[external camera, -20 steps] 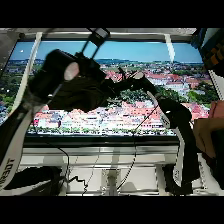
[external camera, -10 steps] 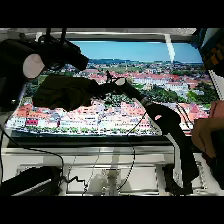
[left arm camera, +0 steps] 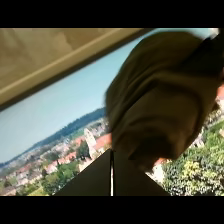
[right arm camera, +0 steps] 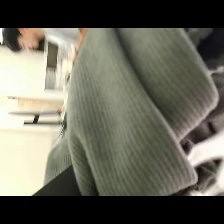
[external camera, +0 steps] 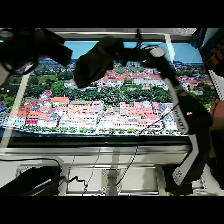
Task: Fold the clothes and pants, and hang the long-sleeved shirts on hangers.
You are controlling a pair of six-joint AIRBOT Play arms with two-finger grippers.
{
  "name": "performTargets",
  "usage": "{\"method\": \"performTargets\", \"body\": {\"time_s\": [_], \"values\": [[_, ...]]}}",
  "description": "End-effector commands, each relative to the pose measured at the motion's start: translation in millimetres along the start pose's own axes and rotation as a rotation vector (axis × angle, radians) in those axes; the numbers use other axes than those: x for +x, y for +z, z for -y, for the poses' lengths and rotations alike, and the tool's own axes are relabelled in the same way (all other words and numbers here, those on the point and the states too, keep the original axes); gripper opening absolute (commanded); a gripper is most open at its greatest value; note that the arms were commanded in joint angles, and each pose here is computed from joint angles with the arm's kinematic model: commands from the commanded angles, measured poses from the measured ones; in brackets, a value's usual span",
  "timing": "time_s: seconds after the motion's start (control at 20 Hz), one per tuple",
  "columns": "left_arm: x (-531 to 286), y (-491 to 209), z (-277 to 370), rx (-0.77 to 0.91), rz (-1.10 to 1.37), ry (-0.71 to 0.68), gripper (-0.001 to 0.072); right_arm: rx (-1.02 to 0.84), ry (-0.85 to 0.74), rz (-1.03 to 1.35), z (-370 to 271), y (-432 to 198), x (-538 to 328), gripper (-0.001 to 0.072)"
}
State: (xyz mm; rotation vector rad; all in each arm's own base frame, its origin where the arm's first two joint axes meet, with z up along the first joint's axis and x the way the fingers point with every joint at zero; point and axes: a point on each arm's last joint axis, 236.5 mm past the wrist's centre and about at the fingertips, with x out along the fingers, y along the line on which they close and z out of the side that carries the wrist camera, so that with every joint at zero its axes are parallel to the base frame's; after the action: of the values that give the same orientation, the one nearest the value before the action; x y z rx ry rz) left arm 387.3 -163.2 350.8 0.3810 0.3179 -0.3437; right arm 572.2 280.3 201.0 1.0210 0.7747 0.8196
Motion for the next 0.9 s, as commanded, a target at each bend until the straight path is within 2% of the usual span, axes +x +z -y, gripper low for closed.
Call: {"method": "performTargets", "body": {"time_s": [0.0, 0.15, 0.25, 0.4, 0.55, 0.7, 0.85], "values": [[-50, 20, -18, -0.019, 0.097, 0.031, 0.0022, -0.149, -0.100, 0.184, -44, 69, -125, 0.0032], [-93, 33, -31, -0.038, 0.178, 0.052, 0.0022, -0.201, -0.276, 0.366, -59, 105, -249, 0.0032], [-114, 38, -37, -0.047, 0.218, 0.062, 0.0022, -0.101, -0.421, 0.545, -53, 123, -343, 0.0032], [-132, 42, -42, -0.054, 0.250, 0.070, 0.0022, -0.047, -0.597, 0.776, -47, 124, -471, 0.0032], [-134, 42, -42, -0.055, 0.254, 0.071, 0.0022, 0.137, -0.799, 0.917, -16, 89, -580, 0.0032], [-129, 41, -41, -0.053, 0.244, 0.068, 0.0022, 0.373, -1.024, 0.915, 31, 23, -653, 0.0032], [-120, 38, -38, -0.049, 0.226, 0.063, 0.0022, 0.545, -1.153, 0.850, 55, -36, -690, 0.0031]]}}
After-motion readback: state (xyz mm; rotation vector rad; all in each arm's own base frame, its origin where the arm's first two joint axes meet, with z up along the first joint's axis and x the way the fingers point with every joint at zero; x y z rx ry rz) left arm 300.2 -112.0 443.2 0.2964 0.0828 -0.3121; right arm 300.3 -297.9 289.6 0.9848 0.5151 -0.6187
